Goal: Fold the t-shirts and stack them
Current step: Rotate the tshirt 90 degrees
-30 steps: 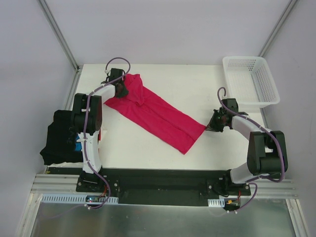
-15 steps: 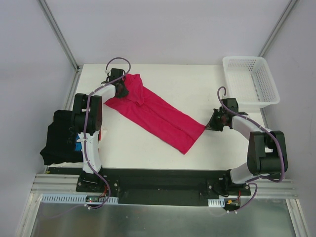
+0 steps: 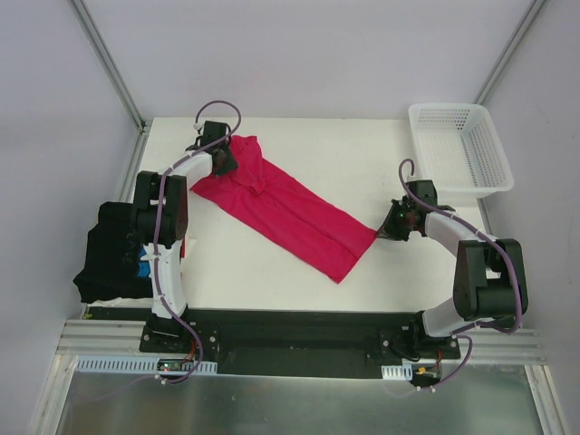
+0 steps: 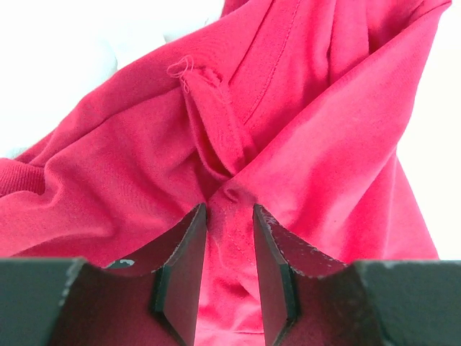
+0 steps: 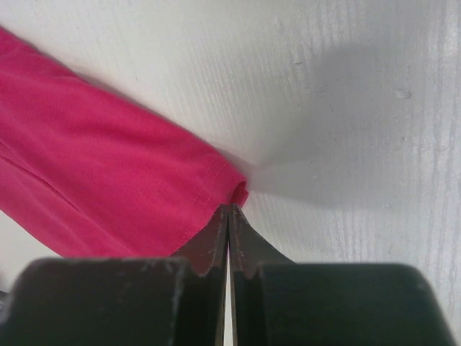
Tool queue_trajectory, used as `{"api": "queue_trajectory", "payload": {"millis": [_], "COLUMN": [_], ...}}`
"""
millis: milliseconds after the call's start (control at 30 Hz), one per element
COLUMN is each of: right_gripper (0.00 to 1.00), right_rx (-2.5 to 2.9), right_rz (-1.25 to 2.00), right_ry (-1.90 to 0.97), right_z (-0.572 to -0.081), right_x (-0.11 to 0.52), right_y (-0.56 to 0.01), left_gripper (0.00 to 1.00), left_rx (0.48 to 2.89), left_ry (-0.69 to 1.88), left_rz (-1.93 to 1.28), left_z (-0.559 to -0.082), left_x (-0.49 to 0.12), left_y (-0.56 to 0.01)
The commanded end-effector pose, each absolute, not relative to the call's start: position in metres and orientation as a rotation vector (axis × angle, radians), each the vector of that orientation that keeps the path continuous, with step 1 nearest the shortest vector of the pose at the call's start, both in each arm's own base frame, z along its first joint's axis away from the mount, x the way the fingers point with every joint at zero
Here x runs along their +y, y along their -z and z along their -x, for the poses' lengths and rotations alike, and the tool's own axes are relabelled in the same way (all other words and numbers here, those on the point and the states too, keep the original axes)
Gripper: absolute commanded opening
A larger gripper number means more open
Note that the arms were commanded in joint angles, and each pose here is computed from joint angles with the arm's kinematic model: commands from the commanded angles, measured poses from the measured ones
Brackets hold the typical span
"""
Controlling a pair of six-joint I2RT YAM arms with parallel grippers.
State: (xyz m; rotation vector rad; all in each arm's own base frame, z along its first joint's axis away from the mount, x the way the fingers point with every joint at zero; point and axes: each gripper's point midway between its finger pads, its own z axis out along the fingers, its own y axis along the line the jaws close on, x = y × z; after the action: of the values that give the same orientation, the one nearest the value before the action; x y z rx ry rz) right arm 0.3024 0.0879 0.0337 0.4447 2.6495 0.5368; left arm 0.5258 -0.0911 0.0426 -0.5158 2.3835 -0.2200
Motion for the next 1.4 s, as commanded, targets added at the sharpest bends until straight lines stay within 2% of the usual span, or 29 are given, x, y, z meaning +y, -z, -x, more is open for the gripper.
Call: {"api": "queue_trajectory", "payload": {"millis": [0, 800, 1000, 1367], "right_gripper": [0.01, 0.01, 0.01, 0.01], "right_rx": [2.639, 2.635, 2.637, 2.639], "right_rz": [-0.464, -0.466, -0.462, -0.465], "right_ry": [-0.553, -0.540, -0.541, -0.539], "right_z": [-0.304, -0.303, -0.303, -0.303], "right_x": [0.088, 0.086, 0.086, 0.085], "right_y": [-0.033, -0.034, -0.035, -0.034], "left_gripper": [0.32, 0.30, 0.21, 0.29], "left_rx": [2.327, 2.375, 2.373, 2.397], "left_ry": [0.237, 0.218, 0.218, 0.218], "left_rz": [0.466, 0.502, 0.506, 0.513], "left_z": [-0.538, -0.530, -0.530, -0.524], "left_x": [-0.097, -0.095, -0.095, -0.095], "left_y": [-0.074, -0.049, -0.050, -0.040]}}
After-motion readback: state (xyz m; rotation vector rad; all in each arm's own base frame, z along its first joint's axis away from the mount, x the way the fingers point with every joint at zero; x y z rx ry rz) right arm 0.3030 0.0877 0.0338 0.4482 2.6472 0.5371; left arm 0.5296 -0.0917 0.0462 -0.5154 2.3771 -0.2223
